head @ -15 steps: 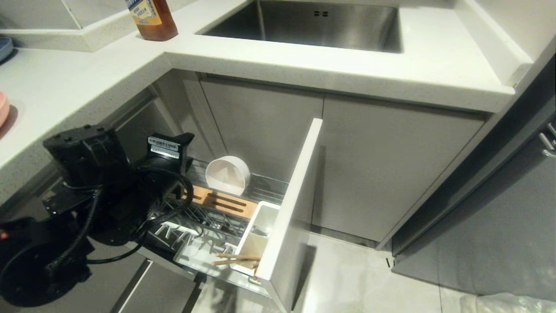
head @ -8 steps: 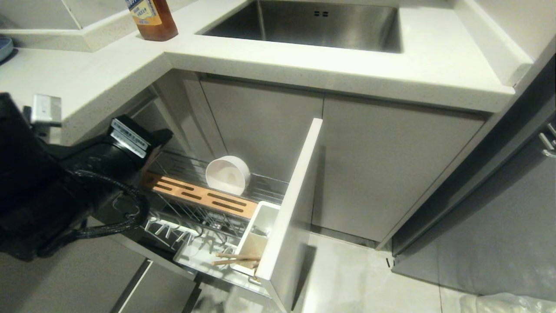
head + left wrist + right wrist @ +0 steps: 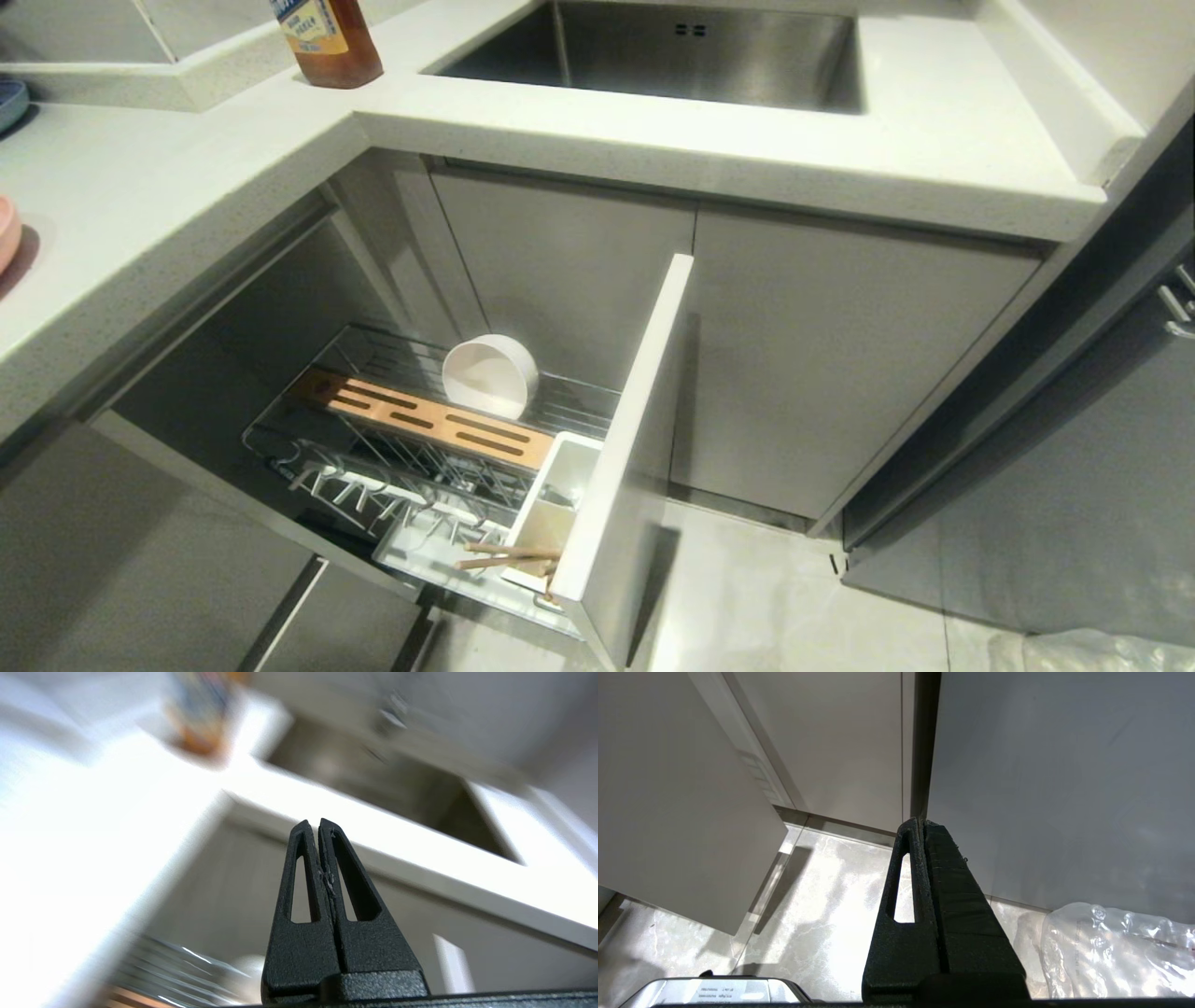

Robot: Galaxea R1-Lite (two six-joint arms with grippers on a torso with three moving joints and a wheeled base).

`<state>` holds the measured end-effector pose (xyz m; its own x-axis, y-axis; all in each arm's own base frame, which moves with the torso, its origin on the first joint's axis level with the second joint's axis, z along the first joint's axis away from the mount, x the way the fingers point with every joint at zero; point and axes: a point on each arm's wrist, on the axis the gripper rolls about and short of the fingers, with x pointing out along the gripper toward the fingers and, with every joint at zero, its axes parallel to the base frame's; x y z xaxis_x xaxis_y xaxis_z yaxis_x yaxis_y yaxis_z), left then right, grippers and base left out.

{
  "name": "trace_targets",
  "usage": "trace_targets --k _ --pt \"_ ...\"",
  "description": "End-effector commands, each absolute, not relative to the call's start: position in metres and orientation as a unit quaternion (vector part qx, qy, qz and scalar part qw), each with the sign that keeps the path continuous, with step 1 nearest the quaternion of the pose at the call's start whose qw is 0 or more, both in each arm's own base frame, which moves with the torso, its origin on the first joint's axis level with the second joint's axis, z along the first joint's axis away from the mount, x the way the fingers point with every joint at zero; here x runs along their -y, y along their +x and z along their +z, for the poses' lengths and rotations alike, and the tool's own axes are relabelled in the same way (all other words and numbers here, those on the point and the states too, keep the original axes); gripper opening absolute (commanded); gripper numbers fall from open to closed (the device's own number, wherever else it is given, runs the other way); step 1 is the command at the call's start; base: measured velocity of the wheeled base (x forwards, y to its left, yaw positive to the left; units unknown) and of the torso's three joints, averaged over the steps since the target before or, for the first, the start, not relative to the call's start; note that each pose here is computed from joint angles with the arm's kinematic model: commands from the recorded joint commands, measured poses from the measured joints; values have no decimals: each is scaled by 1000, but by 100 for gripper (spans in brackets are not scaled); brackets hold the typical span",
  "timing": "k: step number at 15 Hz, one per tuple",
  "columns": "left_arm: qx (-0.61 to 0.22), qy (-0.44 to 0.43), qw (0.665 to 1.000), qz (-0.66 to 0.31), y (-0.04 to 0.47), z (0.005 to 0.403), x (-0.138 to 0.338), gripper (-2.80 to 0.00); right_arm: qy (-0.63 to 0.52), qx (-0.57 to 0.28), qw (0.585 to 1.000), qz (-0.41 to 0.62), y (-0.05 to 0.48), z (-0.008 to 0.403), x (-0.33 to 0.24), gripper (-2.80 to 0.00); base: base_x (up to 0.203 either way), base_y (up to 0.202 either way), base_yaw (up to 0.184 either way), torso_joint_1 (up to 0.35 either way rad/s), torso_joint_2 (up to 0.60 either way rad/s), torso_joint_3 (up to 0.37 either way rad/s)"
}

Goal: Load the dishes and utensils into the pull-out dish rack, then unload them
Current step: Pick up the spoon and place it in the cupboard

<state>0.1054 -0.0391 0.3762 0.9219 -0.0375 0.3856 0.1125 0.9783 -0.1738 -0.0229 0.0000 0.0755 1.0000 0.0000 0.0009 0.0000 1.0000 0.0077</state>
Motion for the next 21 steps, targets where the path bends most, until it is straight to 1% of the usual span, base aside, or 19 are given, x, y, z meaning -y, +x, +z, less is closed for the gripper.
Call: trace_targets --k 1,2,3,6,8,12,15,18,21 --pt "241 -79 967 8 81 405 21 -280 4 0 1000 0 -23 75 0 -280 0 0 0 0 0 0" --pt "243 -66 967 35 72 416 13 -280 4 0 1000 0 -23 75 0 -280 0 0 0 0 0 0" --pt "227 -51 971 57 60 424 7 -280 4 0 1000 0 -23 75 0 -280 0 0 0 0 0 0" --pt "158 -21 982 97 26 436 -4 -280 4 0 1000 0 -23 75 0 -280 0 0 0 0 0 0" --pt "149 -18 977 153 17 446 -7 -280 4 0 1000 0 -23 75 0 -280 0 0 0 0 0 0" --pt "115 -8 966 232 38 447 -12 -280 4 0 1000 0 -23 75 0 -280 0 0 0 0 0 0" --pt "45 -7 955 293 56 434 -23 -280 4 0 1000 0 -23 75 0 -280 0 0 0 0 0 0" --pt "-7 -17 944 330 64 424 -38 -280 4 0 1000 0 -23 75 0 -280 0 0 0 0 0 0" --pt "-39 -32 941 334 71 417 -57 -280 4 0 1000 0 -23 75 0 -280 0 0 0 0 0 0"
